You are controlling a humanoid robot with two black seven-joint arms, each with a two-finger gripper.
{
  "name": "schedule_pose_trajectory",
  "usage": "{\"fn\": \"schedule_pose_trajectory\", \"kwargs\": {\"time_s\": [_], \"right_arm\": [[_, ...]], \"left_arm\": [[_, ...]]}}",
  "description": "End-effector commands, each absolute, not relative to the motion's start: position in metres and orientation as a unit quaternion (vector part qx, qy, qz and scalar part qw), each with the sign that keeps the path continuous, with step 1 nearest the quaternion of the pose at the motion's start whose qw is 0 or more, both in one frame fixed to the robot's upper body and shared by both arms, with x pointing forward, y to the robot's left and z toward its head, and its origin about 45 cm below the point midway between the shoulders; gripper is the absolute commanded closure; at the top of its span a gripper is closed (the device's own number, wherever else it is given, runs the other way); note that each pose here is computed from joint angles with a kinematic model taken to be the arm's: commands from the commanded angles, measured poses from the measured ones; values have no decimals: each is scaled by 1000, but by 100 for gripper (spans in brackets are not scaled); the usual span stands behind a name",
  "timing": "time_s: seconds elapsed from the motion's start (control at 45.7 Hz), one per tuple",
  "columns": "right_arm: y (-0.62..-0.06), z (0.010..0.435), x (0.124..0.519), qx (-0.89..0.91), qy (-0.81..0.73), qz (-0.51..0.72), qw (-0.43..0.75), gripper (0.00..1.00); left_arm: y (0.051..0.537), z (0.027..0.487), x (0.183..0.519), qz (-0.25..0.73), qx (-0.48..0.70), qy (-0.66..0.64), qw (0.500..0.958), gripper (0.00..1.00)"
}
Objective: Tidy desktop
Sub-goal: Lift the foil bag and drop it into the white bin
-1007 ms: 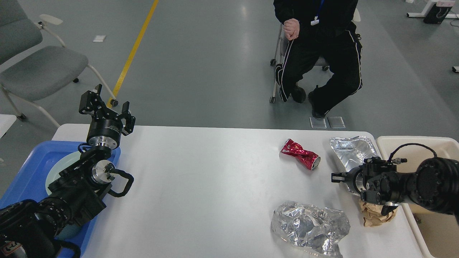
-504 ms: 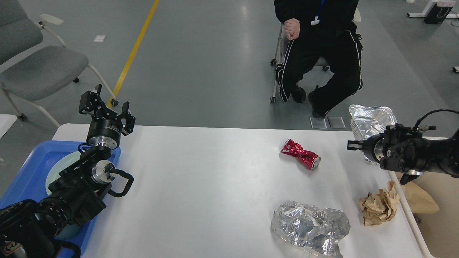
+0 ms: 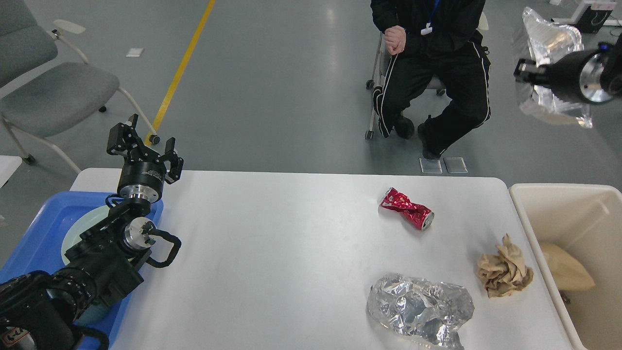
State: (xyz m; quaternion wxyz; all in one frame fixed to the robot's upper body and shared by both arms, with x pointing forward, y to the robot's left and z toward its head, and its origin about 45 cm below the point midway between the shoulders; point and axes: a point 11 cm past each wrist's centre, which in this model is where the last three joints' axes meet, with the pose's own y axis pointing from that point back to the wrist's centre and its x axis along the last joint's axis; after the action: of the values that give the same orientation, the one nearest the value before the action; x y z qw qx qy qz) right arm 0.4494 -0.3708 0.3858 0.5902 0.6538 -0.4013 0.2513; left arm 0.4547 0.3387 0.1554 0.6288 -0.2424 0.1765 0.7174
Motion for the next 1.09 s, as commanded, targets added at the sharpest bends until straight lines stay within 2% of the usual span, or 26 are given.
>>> {"fn": "schedule_pose_trajectory", "kwargs": {"time_s": [0.0, 0.088, 0.197, 0.46, 0.679, 0.854, 0.876, 0.898, 0.92, 0.942, 1.029, 1.051, 1.073], "right_arm": [[-364, 407, 449, 660, -403, 257, 580, 100], [-369, 408, 449, 657, -407, 255, 581, 100], [-395, 390, 449, 640, -422, 238, 597, 100], [-500, 271, 426, 573, -432, 162, 678, 100], [-538, 175, 374, 562, -432, 93, 699, 100], [-550, 123, 335, 559, -432, 50, 706, 100], [-549, 118, 332, 560, -433, 47, 705, 86], [-549, 114, 330, 560, -433, 45, 705, 68], [-549, 109, 328, 560, -436, 43, 703, 45], [-550, 107, 326, 558, -439, 42, 703, 40], [-548, 93, 317, 558, -438, 35, 704, 35], [-548, 88, 313, 559, -436, 32, 705, 30], [-548, 86, 311, 558, -435, 30, 706, 21]], "left_arm": [[339, 155, 455, 718, -243, 177, 629, 4], [339, 155, 455, 718, -242, 176, 628, 4], [339, 156, 455, 717, -243, 177, 629, 4], [339, 155, 455, 718, -243, 177, 629, 4], [339, 155, 455, 718, -243, 177, 629, 4], [339, 155, 455, 718, -243, 177, 629, 4], [339, 156, 455, 717, -243, 177, 629, 4], [339, 155, 455, 718, -243, 177, 629, 4], [339, 155, 455, 718, -242, 176, 628, 4], [338, 156, 455, 717, -243, 176, 629, 4], [338, 156, 455, 717, -243, 176, 629, 4], [339, 155, 455, 718, -243, 177, 629, 4], [339, 156, 455, 717, -243, 177, 629, 4]]}}
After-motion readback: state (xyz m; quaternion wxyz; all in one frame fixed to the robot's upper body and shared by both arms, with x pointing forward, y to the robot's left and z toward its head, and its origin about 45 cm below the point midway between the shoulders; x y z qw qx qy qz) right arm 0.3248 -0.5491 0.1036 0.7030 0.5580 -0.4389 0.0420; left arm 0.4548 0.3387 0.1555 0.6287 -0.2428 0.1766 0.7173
